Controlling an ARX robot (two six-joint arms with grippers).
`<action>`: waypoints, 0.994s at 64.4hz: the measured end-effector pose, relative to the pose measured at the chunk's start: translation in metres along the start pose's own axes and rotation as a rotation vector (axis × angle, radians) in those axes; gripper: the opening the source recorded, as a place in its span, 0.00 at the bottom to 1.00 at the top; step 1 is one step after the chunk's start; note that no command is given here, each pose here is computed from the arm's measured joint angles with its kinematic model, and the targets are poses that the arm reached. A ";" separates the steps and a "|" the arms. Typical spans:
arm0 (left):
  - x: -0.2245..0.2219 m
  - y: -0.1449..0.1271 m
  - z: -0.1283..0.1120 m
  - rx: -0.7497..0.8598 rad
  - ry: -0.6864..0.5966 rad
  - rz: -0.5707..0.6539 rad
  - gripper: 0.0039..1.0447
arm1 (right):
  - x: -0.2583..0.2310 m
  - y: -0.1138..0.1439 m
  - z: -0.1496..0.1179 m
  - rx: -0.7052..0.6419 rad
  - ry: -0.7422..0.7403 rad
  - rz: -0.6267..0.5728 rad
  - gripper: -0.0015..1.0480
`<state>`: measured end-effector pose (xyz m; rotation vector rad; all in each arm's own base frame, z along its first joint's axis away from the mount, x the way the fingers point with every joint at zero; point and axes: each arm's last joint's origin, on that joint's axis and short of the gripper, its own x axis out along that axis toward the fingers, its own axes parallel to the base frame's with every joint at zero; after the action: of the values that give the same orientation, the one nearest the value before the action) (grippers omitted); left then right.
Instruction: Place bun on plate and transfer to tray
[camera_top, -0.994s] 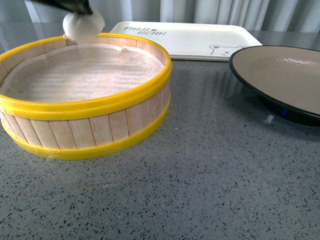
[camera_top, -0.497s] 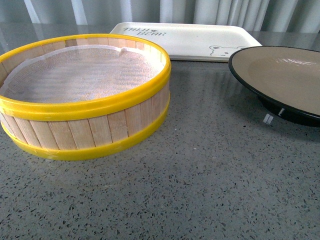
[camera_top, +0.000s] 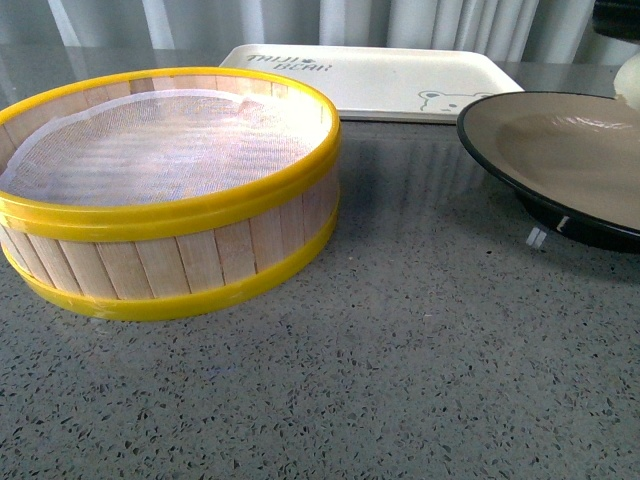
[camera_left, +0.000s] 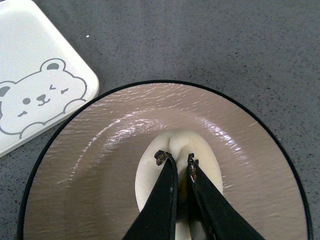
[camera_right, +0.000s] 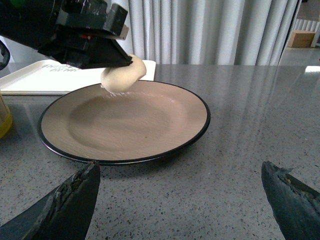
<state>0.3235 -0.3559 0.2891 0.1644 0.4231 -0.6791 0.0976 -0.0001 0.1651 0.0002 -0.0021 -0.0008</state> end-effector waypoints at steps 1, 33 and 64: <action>0.001 0.000 -0.001 0.002 0.002 0.003 0.03 | 0.000 0.000 0.000 0.000 0.000 0.000 0.92; 0.014 -0.014 -0.021 0.084 0.062 0.017 0.03 | 0.000 0.000 0.000 0.000 0.000 0.000 0.92; 0.017 -0.017 -0.028 0.136 0.078 0.065 0.16 | 0.000 0.000 0.000 0.000 0.000 0.000 0.92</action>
<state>0.3150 -0.3711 0.2569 0.3331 0.4446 -0.6389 0.0976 -0.0001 0.1651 0.0002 -0.0021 -0.0008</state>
